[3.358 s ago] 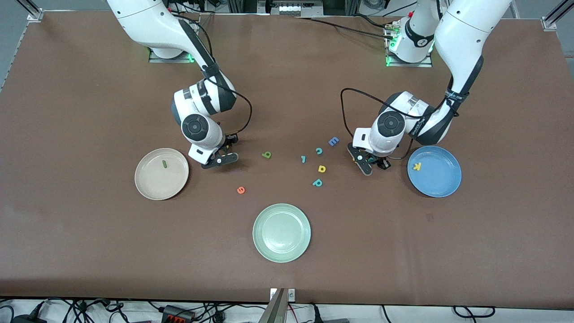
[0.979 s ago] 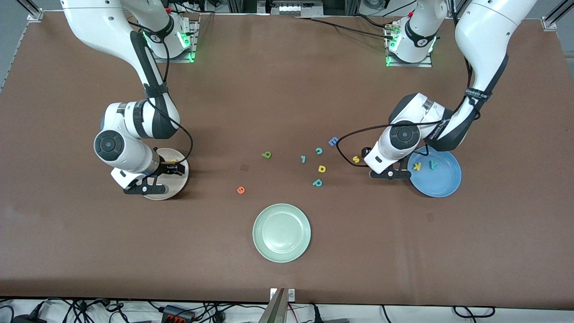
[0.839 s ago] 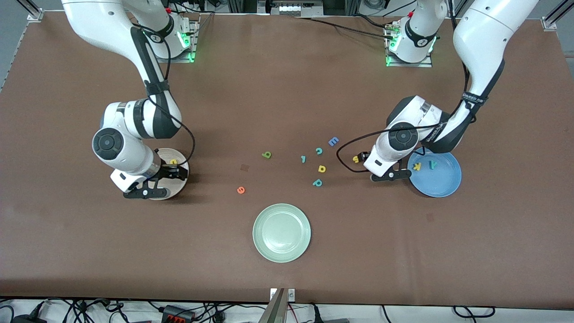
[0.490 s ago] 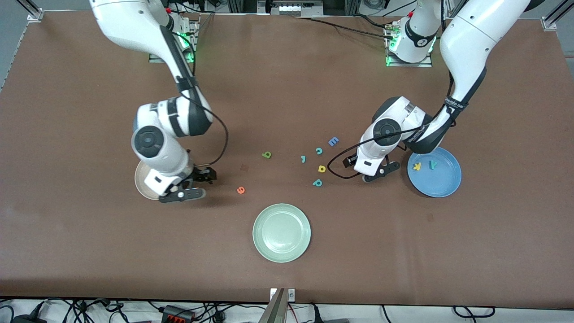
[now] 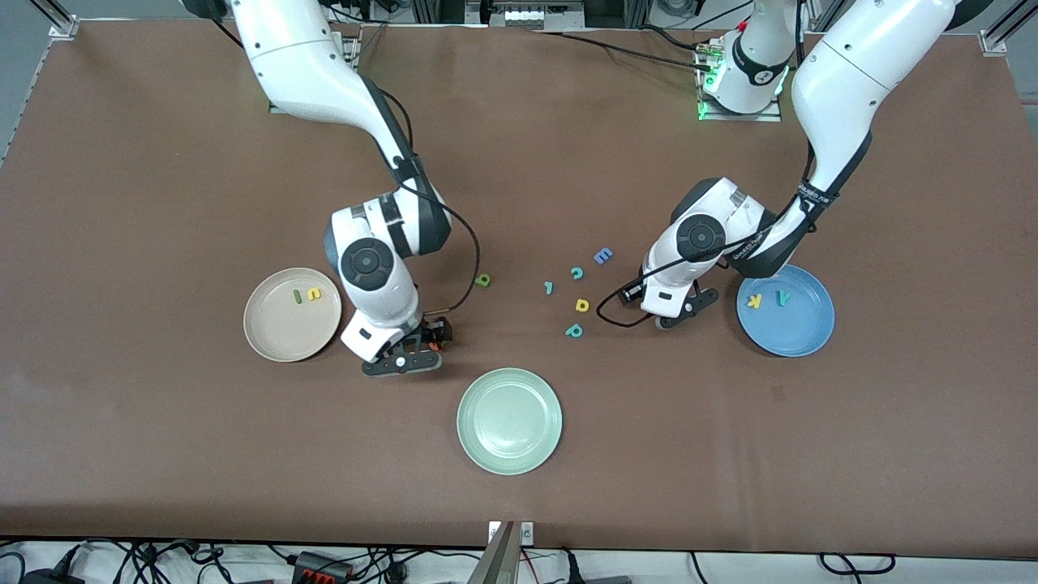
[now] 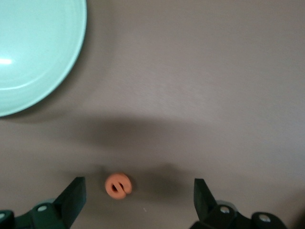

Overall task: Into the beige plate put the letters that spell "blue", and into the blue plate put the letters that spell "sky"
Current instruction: 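Grasp the yellow s with the left gripper while the right gripper grasps the orange e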

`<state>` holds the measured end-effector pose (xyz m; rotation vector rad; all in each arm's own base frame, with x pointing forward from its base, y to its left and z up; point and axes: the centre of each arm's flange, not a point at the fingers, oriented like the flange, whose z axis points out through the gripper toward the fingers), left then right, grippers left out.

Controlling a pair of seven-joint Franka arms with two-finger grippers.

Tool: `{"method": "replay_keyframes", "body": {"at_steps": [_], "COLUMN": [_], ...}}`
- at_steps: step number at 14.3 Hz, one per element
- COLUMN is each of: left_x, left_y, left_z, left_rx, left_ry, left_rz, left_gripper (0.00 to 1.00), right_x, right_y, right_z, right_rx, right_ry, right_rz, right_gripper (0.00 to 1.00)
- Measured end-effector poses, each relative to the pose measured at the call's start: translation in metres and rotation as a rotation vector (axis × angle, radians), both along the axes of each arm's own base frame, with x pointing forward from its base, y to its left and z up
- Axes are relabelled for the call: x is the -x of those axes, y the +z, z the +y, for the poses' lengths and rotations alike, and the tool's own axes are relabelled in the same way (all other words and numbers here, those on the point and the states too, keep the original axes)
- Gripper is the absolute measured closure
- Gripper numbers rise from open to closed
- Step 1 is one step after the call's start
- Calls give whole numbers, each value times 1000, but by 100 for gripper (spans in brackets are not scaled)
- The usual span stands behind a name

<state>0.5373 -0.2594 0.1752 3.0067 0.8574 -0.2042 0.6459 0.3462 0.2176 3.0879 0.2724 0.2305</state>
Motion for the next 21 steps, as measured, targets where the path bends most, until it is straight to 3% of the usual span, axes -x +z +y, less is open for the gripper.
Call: {"method": "replay_keyframes", "body": {"at_steps": [2,5,8,10,16,21], "left_x": [1,3,3,2,-3,-34], "left_y": [-1,-2,-3,-3,2,46], "left_z": [0,0,-1,-2,5,65], "left_rx": [1,0,3,7,-24,-100], "left_ry": [-1,-2,-3,-2,-18,-177], "left_rz": [0,5,4,-1,23,67], "left_gripper": [54,57,63,78,78,78], "right_x": [2,4,4,6,12,13], "right_y": [-17,-31,-30,-32,-38,-39], "right_z": [11,16,17,18,17,16], "right_rx": [-1,5,6,12,38,42], "right_ry": [20,29,29,30,28,26], "right_rz": [-28,-33,-30,-16,41,52], "right_gripper": [0,4,28,32,37,43]}}
